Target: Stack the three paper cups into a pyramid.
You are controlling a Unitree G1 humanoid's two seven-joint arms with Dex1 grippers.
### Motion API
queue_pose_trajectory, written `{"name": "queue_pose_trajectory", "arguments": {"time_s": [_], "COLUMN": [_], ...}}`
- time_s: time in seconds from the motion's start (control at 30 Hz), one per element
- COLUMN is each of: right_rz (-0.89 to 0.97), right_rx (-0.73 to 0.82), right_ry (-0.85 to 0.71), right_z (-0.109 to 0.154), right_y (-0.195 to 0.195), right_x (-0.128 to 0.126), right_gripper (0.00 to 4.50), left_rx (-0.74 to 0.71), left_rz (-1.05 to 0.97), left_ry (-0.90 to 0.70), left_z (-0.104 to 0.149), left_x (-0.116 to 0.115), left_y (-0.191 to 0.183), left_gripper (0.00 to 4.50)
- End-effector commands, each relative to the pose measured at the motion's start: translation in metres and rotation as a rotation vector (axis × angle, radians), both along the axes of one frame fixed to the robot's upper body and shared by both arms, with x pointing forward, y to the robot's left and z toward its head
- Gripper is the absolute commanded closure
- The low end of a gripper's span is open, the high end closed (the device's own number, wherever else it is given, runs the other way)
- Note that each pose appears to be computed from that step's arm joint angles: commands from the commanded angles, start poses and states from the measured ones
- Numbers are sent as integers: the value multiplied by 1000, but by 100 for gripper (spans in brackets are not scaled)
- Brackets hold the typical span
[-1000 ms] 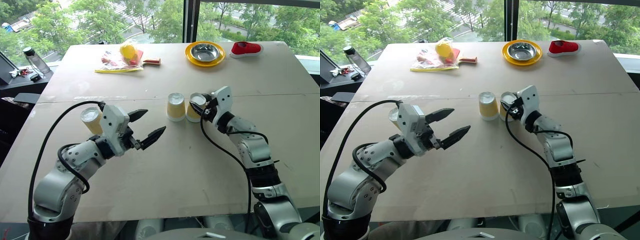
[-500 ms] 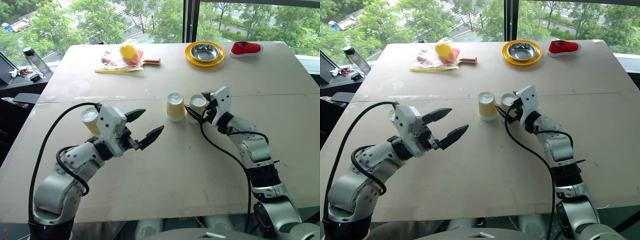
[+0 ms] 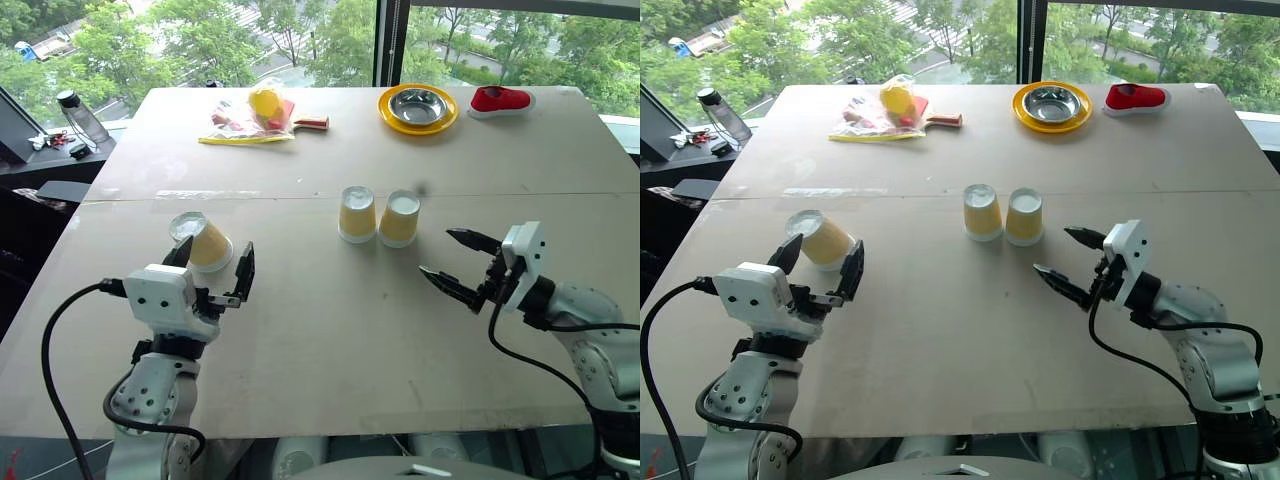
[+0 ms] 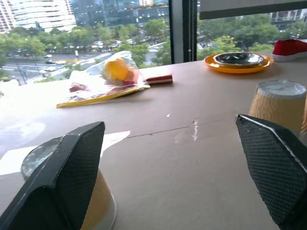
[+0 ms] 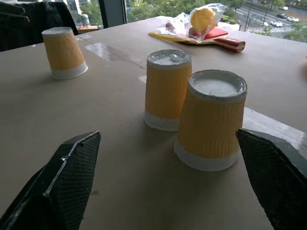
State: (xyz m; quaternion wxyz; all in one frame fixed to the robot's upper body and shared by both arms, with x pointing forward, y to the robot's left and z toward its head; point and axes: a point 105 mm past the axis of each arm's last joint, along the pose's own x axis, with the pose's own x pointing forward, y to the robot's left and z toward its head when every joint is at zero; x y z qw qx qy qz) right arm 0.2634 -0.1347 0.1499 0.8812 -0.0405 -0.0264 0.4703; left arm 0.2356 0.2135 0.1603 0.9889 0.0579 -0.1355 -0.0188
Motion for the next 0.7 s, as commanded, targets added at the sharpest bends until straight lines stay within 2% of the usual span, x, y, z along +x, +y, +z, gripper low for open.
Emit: {"name": "queue_pose_trajectory", "arguments": {"time_s": [0.03,0.27,0.53,0.7], "right_rz": [193,279,298,290], "right_rx": [86,136,155,153], "right_ry": [-60,-71,-114,-123], "right_z": [23,28,40,42], "right_y": [8,15,25,27], "right_x": [-32,-42,-44,-42], "right_gripper": [3,3,3,3], "left_rx": [-5,-14,-62,-60], "left_rz": [140,207,209,201], "left_ry": [-24,-19,-19,-7], "left_z": [-1,-4,-9,-17], "left_x": [0,10,41,51], "left_y": [22,42,53,53], "left_gripper": [0,0,0,0]}}
